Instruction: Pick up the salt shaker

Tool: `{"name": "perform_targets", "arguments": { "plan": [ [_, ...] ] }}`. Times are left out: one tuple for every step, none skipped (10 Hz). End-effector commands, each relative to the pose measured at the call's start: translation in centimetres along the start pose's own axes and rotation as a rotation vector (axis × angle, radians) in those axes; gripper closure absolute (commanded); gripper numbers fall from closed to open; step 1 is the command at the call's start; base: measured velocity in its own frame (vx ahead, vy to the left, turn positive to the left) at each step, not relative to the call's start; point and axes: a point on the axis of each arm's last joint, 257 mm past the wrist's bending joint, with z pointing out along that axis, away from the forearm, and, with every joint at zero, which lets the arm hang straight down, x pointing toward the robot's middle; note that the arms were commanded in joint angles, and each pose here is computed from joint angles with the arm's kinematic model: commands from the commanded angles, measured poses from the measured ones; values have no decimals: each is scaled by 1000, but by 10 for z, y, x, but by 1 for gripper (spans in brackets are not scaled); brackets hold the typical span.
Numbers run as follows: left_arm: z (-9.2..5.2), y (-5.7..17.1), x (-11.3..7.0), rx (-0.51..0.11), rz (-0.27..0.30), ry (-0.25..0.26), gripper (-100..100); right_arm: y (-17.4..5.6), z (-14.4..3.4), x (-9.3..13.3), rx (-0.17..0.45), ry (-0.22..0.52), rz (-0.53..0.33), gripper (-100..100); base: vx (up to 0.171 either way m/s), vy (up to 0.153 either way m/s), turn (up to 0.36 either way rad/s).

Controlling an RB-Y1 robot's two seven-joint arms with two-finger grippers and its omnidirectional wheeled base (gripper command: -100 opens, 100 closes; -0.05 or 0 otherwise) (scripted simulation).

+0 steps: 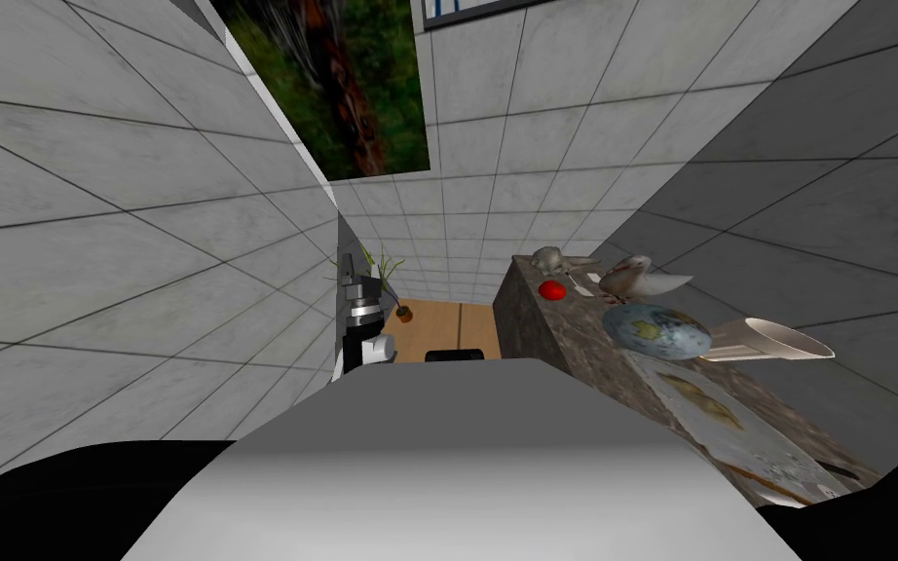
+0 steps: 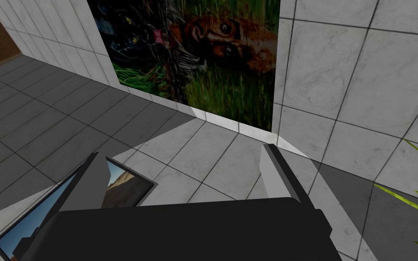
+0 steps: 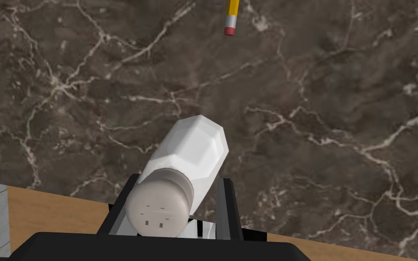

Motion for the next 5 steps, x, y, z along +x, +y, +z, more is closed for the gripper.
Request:
{"name": "perform_targets", "arguments": {
  "plan": [
    [0,0,0,0,0,0,0,0,0,0,0,0,0,100,0,0,0],
    [0,0,0,0,0,0,0,0,0,0,0,0,0,100,0,0,0],
    [0,0,0,0,0,0,0,0,0,0,0,0,1,0,0,0,0],
    [0,0,0,0,0,0,0,-3,-8,-4,4,0,-6,100,1,-16,-72],
    [0,0,0,0,0,0,0,-4,-10,-5,5,0,-9,100,-1,-29,-61]
  ]
}}
